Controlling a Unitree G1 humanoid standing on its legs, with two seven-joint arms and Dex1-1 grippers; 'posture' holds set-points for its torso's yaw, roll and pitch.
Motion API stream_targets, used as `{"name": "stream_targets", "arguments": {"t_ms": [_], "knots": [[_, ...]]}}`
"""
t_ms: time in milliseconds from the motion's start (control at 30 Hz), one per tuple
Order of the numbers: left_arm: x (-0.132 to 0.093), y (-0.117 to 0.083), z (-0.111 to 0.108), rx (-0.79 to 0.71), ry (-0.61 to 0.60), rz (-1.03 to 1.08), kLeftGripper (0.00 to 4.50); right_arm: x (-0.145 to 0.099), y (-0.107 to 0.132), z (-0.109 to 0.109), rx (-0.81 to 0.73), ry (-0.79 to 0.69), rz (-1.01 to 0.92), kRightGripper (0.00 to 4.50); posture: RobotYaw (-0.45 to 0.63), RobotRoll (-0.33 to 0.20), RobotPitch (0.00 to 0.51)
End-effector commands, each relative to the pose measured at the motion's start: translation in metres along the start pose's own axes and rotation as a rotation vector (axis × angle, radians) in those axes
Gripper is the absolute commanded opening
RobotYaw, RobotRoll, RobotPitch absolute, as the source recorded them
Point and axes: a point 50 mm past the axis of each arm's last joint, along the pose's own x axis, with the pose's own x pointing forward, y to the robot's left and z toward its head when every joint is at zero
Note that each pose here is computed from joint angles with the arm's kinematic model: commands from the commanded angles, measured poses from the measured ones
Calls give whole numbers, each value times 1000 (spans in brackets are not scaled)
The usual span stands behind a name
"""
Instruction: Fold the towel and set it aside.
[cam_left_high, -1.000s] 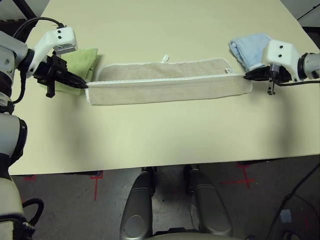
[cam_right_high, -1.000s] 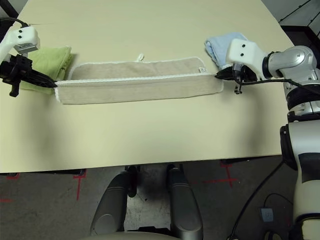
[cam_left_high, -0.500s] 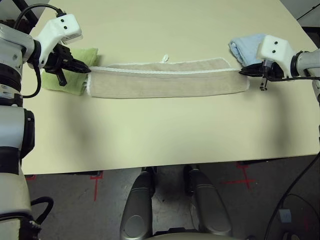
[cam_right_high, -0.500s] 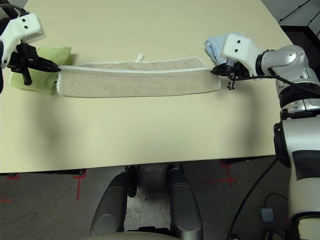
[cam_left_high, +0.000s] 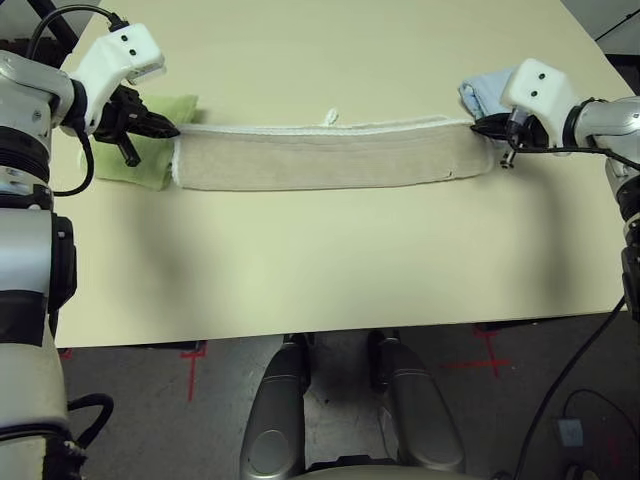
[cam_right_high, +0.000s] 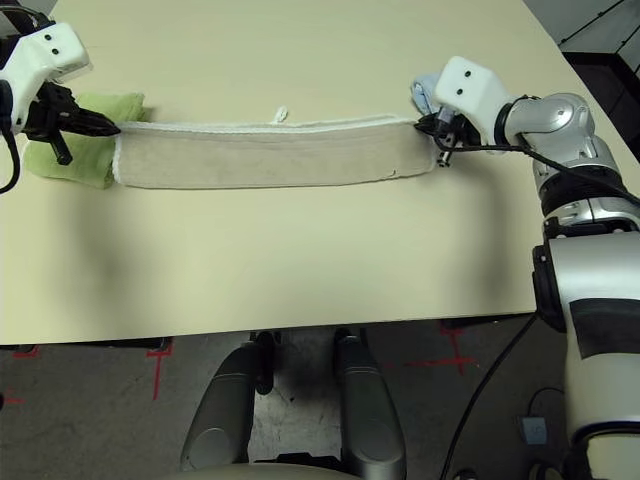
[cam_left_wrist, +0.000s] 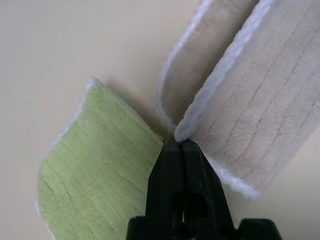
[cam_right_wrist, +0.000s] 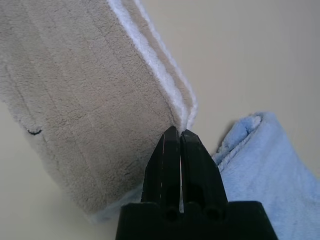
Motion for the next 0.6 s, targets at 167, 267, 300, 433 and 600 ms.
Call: {"name": "stream_targets", "arguments": {"t_ms": [167,267,300,433,600], "knots": [[1,-1,-17,-54,48,34,45,-1,-5,-6,20,58,-79,0,14,0,285],[1,0,-19,-59,58,45,45,0,-6,-6,22,71,-95,0,10,0,286],[1,0,-20,-60,62,47,45,1,-5,-5,22,72,-97,0,9,0,286],[2,0,-22,-57,76,62,45,5,-6,-3,24,77,-113,0,8,0,286],[7,-1,-22,-56,73,80,45,8,-7,0,24,83,-140,0,5,0,286]]}}
